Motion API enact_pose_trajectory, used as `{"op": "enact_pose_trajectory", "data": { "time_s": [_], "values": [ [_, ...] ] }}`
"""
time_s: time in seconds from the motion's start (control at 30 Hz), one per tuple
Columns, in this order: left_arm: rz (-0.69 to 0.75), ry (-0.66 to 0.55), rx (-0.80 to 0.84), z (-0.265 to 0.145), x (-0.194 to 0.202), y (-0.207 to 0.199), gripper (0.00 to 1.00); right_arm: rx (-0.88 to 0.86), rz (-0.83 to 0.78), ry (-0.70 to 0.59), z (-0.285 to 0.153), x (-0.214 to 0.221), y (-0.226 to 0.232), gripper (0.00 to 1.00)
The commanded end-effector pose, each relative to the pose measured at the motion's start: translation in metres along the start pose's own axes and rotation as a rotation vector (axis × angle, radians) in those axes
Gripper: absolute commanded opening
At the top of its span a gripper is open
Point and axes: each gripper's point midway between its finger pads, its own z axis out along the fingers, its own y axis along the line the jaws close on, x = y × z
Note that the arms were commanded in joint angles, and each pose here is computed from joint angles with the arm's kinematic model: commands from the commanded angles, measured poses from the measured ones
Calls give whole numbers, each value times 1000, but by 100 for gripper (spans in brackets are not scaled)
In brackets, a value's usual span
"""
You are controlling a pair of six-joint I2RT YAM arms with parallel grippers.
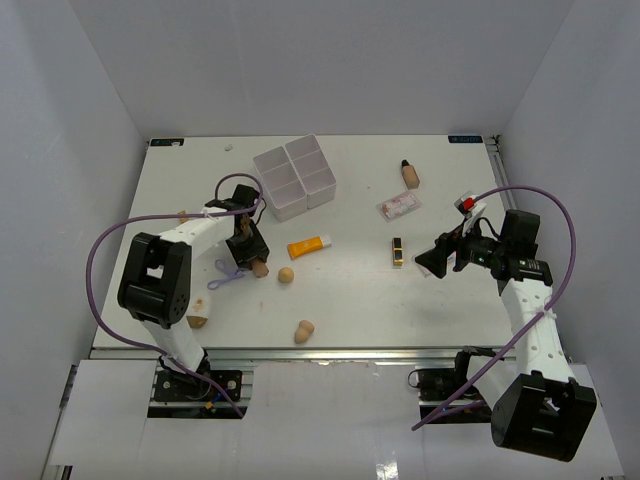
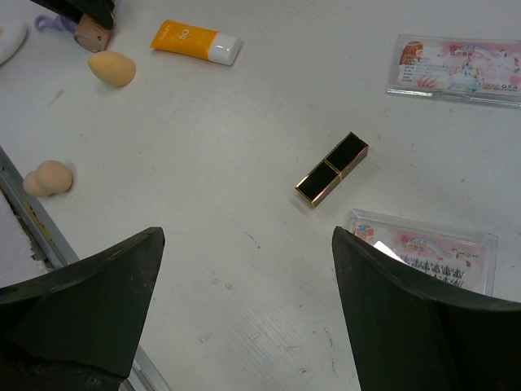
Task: Organize the makeup
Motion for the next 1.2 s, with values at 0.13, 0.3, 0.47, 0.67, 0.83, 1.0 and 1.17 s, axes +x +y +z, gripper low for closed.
{"op": "enact_pose_trajectory", "data": {
  "time_s": [0.13, 0.3, 0.47, 0.67, 0.83, 1.0, 1.17],
  "values": [
    [259, -264, 303, -73, -49, -63, 0, -9, -51, -29, -3, -17, 3, 90],
    [500, -417, 438, -119, -71, -109, 0, -17, -54, -28, -3, -17, 3, 90],
    [750, -554, 499, -143, -92, -149, 0, -25, -52, -28, -2, -15, 4, 90],
    [1083, -700, 479, -155, -111, -176, 0, -29, -51, -26, -1, -14, 4, 90],
    [1239, -735, 405, -142, -122, -183, 0, -32, -48, -24, 0, -13, 4, 90],
    [1333, -735, 332, -125, -128, -181, 0, -31, -46, -19, 0, -11, 3, 90],
    [1360, -716, 266, -106, -133, -176, 2, -32, -45, -19, 0, -11, 2, 90]
  ]
}}
